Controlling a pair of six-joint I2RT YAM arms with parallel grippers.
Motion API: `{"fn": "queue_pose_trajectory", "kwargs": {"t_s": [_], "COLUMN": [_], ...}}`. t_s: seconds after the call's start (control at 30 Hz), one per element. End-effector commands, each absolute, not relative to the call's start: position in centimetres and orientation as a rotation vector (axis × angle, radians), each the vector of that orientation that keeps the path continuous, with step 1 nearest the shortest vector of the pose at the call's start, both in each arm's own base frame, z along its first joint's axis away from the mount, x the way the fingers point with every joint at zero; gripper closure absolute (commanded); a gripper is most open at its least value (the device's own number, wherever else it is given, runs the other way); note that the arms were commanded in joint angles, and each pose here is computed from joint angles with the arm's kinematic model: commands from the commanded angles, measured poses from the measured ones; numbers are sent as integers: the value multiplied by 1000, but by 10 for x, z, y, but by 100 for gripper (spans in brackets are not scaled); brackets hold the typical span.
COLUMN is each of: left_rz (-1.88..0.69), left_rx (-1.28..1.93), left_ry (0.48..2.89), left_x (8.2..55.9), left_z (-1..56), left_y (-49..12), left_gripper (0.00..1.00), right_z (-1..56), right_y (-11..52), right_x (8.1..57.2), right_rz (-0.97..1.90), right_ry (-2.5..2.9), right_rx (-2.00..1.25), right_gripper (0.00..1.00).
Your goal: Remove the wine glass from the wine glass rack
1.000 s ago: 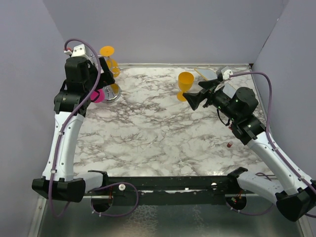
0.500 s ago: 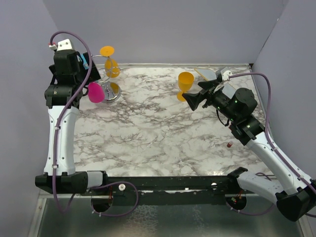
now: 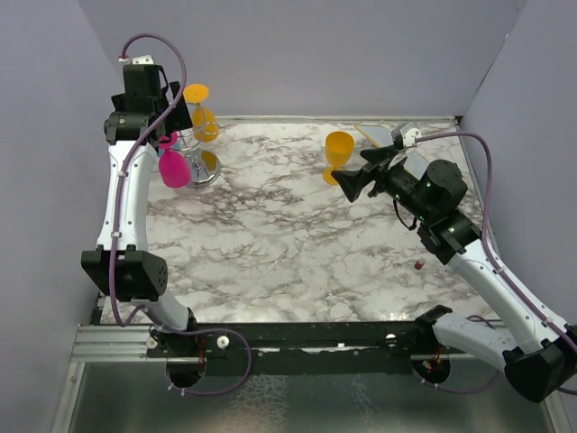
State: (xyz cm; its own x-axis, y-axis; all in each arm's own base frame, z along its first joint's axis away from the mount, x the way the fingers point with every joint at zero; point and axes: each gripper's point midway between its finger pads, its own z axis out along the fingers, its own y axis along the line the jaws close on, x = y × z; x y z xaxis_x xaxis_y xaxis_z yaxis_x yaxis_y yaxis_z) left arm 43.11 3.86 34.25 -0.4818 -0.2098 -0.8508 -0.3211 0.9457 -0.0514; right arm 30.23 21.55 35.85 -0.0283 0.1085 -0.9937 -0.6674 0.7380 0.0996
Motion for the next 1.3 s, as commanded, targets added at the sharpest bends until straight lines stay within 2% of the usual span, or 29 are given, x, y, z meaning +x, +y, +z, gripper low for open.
{"fn": "queue_pose_trajectory", "kwargs": {"t_s": [0.0,0.8,1.1,1.27], "left_rz": [271,310,328,330], "left_rx": [-378,-367,-389,-393], "left_ry": [2102,2271,2243,2228], "left_x": [429,452,445,440], "left_z": [344,280,291,298], "left_y": [57,60,65,66], "left_gripper": [1,1,4,1], "right_z": [362,364,362,362], "right_y": [216,216,217,218], "right_x": [307,306,307,306], "right_rz": [640,645,649,653], "right_ry": [1467,1460,1462,1461], "right_rx": [-477,-478,-475,-477], "right_gripper": [1,1,1,1]}}
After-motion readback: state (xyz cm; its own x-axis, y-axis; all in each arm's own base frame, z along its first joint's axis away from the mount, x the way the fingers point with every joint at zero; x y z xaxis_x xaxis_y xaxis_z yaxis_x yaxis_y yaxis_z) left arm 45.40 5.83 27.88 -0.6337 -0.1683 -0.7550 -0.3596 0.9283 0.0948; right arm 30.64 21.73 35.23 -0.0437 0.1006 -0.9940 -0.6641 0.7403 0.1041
